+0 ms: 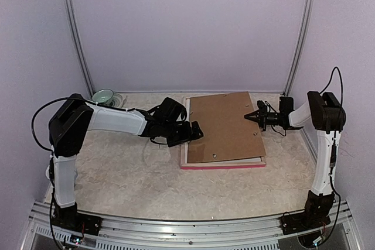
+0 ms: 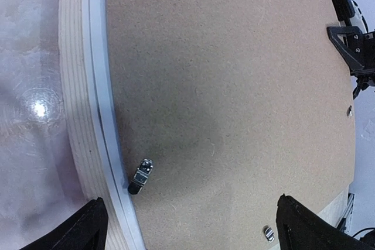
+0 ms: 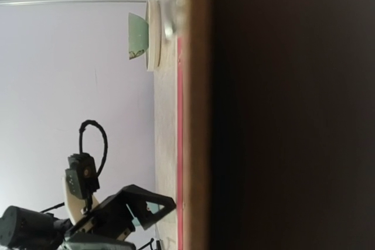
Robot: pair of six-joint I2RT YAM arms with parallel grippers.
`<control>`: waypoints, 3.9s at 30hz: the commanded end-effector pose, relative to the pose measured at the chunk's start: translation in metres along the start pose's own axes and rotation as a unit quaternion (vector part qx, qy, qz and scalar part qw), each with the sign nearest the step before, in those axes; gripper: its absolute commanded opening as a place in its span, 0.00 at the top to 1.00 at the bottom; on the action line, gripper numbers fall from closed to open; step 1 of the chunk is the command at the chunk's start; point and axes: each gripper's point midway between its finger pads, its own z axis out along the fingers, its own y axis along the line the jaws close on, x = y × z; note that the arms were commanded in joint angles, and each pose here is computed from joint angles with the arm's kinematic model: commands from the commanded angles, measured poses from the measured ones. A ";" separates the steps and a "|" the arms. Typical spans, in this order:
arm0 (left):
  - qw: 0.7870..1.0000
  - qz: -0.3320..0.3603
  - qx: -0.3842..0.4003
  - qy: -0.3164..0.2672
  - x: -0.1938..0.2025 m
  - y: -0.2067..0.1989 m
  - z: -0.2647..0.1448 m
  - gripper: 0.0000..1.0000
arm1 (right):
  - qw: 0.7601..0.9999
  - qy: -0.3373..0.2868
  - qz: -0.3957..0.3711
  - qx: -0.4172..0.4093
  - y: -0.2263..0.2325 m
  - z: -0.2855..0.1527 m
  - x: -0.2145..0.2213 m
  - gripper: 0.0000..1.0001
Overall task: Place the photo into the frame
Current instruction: Place the backboard on the frame body.
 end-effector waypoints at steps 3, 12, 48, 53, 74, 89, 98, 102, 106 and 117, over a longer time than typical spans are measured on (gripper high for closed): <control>0.999 -0.014 -0.005 -0.035 -0.021 0.005 -0.015 0.01 | 1.000 -0.004 -0.017 0.013 -0.008 0.003 -0.007 0.99; 0.999 -0.027 -0.011 -0.026 -0.014 0.016 -0.007 0.01 | 0.999 -0.002 -0.021 0.028 -0.009 0.009 -0.007 0.97; 0.986 -0.114 -0.025 -0.117 -0.037 0.062 -0.046 0.01 | 0.998 0.021 0.009 0.062 0.002 0.015 0.001 0.96; 0.986 -0.116 -0.025 -0.115 -0.036 0.062 -0.044 0.01 | 0.998 0.011 0.006 0.068 0.005 0.008 -0.001 0.96; 0.989 -0.109 -0.010 -0.103 -0.031 0.054 -0.036 0.01 | 0.995 0.020 -0.013 0.100 -0.008 0.033 0.005 0.82; 0.988 -0.112 -0.012 -0.102 -0.030 0.055 -0.036 0.01 | 0.961 -0.001 -0.089 0.261 0.013 0.004 -0.009 0.46; 0.988 -0.115 -0.012 -0.102 -0.030 0.056 -0.036 0.01 | 0.937 0.032 -0.122 0.325 0.005 0.013 0.007 0.44; 0.988 -0.114 -0.011 -0.103 -0.031 0.055 -0.037 0.01 | 0.924 0.045 -0.135 0.354 0.002 0.016 0.011 0.44; 0.989 -0.114 -0.003 -0.095 -0.030 0.051 -0.036 0.01 | 0.917 0.043 -0.146 0.368 0.006 0.013 0.007 0.43; 0.989 -0.111 -0.003 -0.102 -0.037 0.052 -0.040 0.01 | 0.855 -0.014 -0.200 0.479 0.025 -0.030 -0.017 0.05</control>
